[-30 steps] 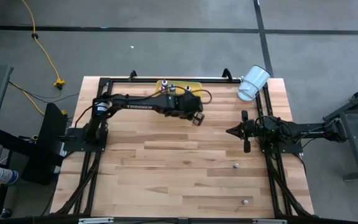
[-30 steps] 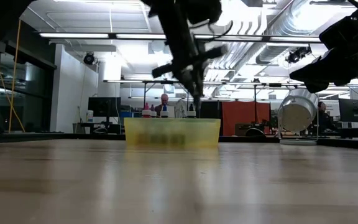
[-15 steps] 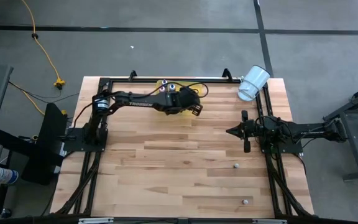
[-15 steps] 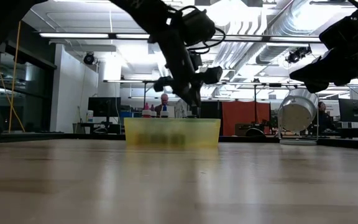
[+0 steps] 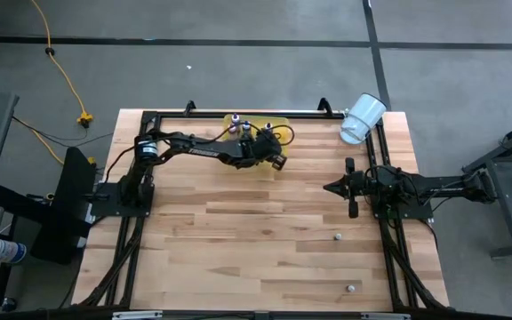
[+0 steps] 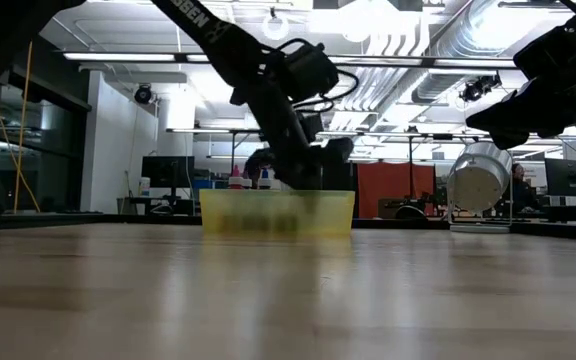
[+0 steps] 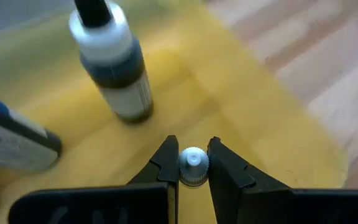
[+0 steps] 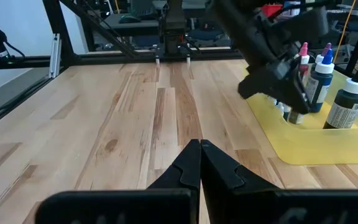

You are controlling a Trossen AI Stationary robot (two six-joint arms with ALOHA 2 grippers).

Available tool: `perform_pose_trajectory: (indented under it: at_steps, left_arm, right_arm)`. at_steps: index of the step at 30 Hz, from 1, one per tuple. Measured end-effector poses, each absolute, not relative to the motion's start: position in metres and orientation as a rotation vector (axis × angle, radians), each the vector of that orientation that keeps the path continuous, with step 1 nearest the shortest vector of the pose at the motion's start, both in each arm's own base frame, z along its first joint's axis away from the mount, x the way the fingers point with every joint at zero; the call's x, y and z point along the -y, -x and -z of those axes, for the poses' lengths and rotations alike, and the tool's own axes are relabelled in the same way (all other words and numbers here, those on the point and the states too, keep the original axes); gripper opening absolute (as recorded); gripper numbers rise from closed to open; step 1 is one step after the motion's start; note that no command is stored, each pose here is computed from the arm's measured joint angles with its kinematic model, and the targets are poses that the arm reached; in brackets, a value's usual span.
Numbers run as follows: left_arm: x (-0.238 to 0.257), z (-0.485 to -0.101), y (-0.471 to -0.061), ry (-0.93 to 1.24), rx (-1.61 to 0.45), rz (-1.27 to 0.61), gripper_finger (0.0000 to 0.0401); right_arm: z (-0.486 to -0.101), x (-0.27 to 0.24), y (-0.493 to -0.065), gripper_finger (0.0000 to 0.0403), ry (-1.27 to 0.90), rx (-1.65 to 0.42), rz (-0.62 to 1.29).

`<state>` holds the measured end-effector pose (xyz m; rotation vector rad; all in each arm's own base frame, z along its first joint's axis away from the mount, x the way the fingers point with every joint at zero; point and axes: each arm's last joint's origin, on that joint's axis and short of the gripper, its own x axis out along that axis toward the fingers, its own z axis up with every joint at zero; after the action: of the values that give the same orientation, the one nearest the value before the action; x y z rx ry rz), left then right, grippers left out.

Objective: Pick & Place food coloring
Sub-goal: Put the bottom small green food coloring into the yellow container

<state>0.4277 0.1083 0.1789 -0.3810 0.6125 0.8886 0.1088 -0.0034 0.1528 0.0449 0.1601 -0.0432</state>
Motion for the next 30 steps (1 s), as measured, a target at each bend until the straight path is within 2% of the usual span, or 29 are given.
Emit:
perform_pose_trajectory:
  at_steps: [4,20,30]
  left_arm:
    - [-0.108,-0.171,-0.434,0.341,-0.63,-0.811,0.0038]
    - [-0.109,-0.163,-0.435,0.308,-0.657,-0.809,0.0038]
    - [-0.109,-0.163,-0.435,0.281,-0.668,-0.801,0.0087]
  right_arm:
    - [-0.153,0.003,-0.109,0.0,-0.045,-0.16,0.043]
    - [-0.153,0.003,-0.109,0.0,-0.045,-0.16,0.043]
    - [-0.153,0.003,-0.109,0.0,-0.045,-0.16,0.043]
